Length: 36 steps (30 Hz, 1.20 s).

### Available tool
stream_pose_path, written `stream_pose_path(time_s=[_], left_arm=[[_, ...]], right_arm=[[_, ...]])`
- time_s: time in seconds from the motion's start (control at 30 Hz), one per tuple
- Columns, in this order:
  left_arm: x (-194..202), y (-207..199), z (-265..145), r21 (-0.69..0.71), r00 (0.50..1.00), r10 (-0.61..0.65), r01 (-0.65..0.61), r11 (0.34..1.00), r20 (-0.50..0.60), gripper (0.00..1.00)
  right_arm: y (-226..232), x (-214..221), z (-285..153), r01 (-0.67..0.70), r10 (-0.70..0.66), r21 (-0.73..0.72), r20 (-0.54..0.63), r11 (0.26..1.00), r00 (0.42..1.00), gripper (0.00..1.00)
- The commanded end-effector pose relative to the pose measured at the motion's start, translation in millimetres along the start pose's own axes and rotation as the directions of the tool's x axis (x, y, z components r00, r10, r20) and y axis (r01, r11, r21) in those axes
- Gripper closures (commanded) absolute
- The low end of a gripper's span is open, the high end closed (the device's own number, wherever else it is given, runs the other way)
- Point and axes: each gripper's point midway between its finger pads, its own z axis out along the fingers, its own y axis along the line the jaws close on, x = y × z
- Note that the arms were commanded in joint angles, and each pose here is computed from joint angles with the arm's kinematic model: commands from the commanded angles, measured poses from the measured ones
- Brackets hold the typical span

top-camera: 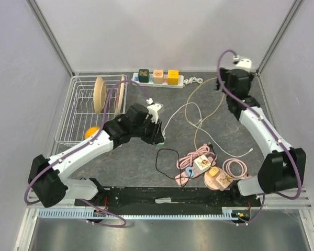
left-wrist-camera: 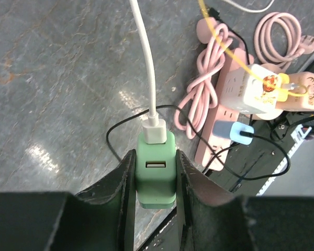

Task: Insert the plug
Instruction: Adjust the plug, then adjust the socket at the center of the board.

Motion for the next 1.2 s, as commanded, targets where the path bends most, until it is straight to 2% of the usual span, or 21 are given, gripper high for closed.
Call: stream_pose_path(time_s=[0.0,0.07,0.1,0.17,0.23,0.33,0.43,0.63,0.7,0.73,0.77,0.87,0.9,0.97,1.0,1.03,1.17], left_arm=[[-19.5,12.1,-31.3,-0.099,0.989,0.056,-0.043,0.994,0.138,0.98],[-30.3,26.8,-42.9,-0.179,0.976,0.036,0.004,0.984,0.216,0.98],[-41.2,38.0,-57.5,-0.242,0.956,0.018,0.056,0.969,0.294,0.98],[-52.0,53.0,-70.1,-0.284,0.925,-0.004,0.121,0.951,0.379,0.98],[-56.8,64.4,-77.0,-0.319,0.910,-0.001,0.146,0.936,0.415,0.98],[-53.6,66.8,-67.0,-0.320,0.930,-0.005,0.132,0.938,0.369,0.98],[-41.5,64.8,-45.2,-0.284,0.950,-0.050,0.143,0.948,0.309,0.98],[-34.4,61.9,-31.3,-0.241,0.950,-0.090,0.166,0.956,0.301,0.98],[-32.7,63.3,-29.5,-0.246,0.952,-0.088,0.164,0.955,0.294,0.98],[-31.5,63.9,-28.7,-0.248,0.953,-0.089,0.165,0.955,0.289,0.98],[-30.5,64.2,-28.4,-0.249,0.954,-0.091,0.166,0.954,0.286,0.98],[-27.5,65.6,-28.4,-0.255,0.954,-0.105,0.180,0.950,0.282,0.98],[-26.7,66.3,-28.8,-0.258,0.952,-0.110,0.187,0.948,0.284,0.98],[-25.0,67.0,-29.9,-0.261,0.950,-0.124,0.201,0.944,0.285,0.98],[-23.8,68.0,-30.6,-0.266,0.949,-0.128,0.207,0.942,0.287,0.98],[-23.4,67.6,-32.4,-0.265,0.947,-0.133,0.213,0.941,0.291,0.98],[-21.1,66.6,-38.3,-0.261,0.939,-0.162,0.245,0.934,0.304,0.98]], right_arm=[[-93.7,64.1,12.6,-0.146,0.216,0.291,-0.226,0.946,0.950,0.02],[-103.8,92.2,9.4,-0.163,0.245,0.273,-0.299,0.948,0.922,0.02],[-99.4,96.9,8.5,-0.182,0.248,0.218,-0.328,0.959,0.912,0.02],[-84.1,101.3,5.4,-0.199,0.234,0.131,-0.361,0.971,0.903,0.02],[-58.3,95.8,4.1,-0.237,0.214,-0.010,-0.397,0.971,0.892,0.02],[-25.4,81.9,2.0,-0.293,0.193,-0.190,-0.418,0.937,0.888,0.02],[-2.3,65.8,7.6,-0.324,0.194,-0.304,-0.388,0.896,0.901,0.02],[54.4,50.4,49.9,-0.280,0.154,-0.449,-0.296,0.849,0.943,0.18],[74.9,65.9,75.3,-0.286,0.149,-0.457,-0.312,0.842,0.938,0.22],[83.9,50.9,87.1,-0.275,0.158,-0.474,-0.271,0.837,0.949,0.23],[98.3,65.3,102.5,-0.271,0.148,-0.480,-0.278,0.835,0.949,0.25],[120.6,69.7,140.1,-0.259,0.161,-0.469,-0.240,0.844,0.957,0.27],[125.2,55.9,152.5,-0.256,0.180,-0.461,-0.202,0.850,0.963,0.28],[137.2,78.6,175.1,-0.258,0.179,-0.440,-0.214,0.860,0.960,0.31],[139.9,69.3,184.2,-0.264,0.200,-0.435,-0.187,0.861,0.962,0.32],[138.3,84.7,199.1,-0.273,0.214,-0.396,-0.187,0.877,0.959,0.34],[141.2,92.6,223.1,-0.298,0.260,-0.328,-0.154,0.896,0.953,0.42]])
